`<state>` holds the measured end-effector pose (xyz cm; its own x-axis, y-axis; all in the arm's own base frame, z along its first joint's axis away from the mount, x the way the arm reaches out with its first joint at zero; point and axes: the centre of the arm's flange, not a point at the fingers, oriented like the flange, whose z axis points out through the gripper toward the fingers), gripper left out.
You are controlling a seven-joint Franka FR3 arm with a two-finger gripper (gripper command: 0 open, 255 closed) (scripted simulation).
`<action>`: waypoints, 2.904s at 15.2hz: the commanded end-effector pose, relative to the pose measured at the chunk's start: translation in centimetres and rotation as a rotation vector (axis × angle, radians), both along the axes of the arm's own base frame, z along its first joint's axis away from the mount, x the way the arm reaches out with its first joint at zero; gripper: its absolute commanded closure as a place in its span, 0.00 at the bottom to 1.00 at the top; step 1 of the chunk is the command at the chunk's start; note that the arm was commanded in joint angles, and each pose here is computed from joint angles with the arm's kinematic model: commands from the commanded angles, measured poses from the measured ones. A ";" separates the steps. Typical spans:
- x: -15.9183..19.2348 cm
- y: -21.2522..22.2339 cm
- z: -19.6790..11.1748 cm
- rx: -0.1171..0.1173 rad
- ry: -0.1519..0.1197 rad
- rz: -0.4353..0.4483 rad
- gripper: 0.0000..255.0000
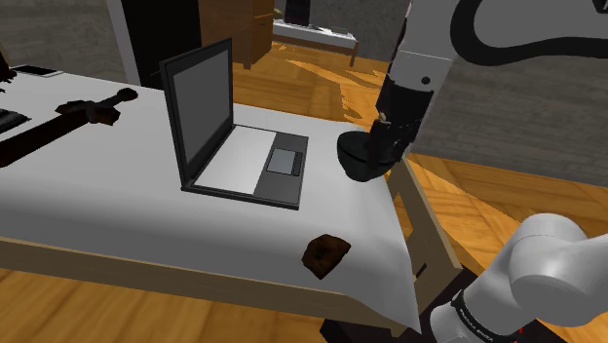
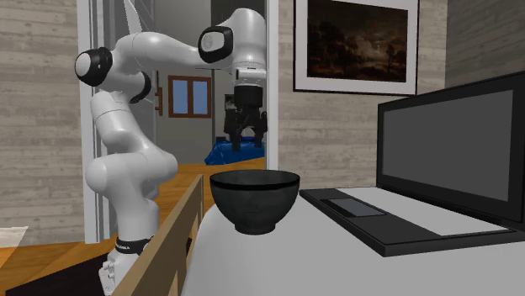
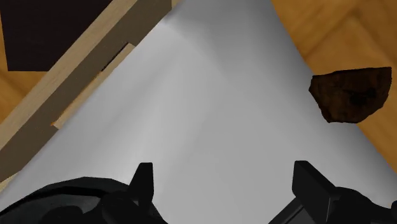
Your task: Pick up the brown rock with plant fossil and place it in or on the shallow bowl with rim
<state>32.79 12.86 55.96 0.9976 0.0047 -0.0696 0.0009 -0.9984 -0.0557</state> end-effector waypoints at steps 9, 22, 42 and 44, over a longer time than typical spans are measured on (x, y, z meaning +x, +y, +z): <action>0.1 10.0 -3.0 0.050 -0.009 0.092 0.00; -0.2 10.4 -6.5 0.050 -0.009 0.092 0.00; -4.3 17.2 -10.1 -0.005 0.072 -1.078 0.00; -4.3 17.3 -11.1 -0.005 0.072 -1.078 0.00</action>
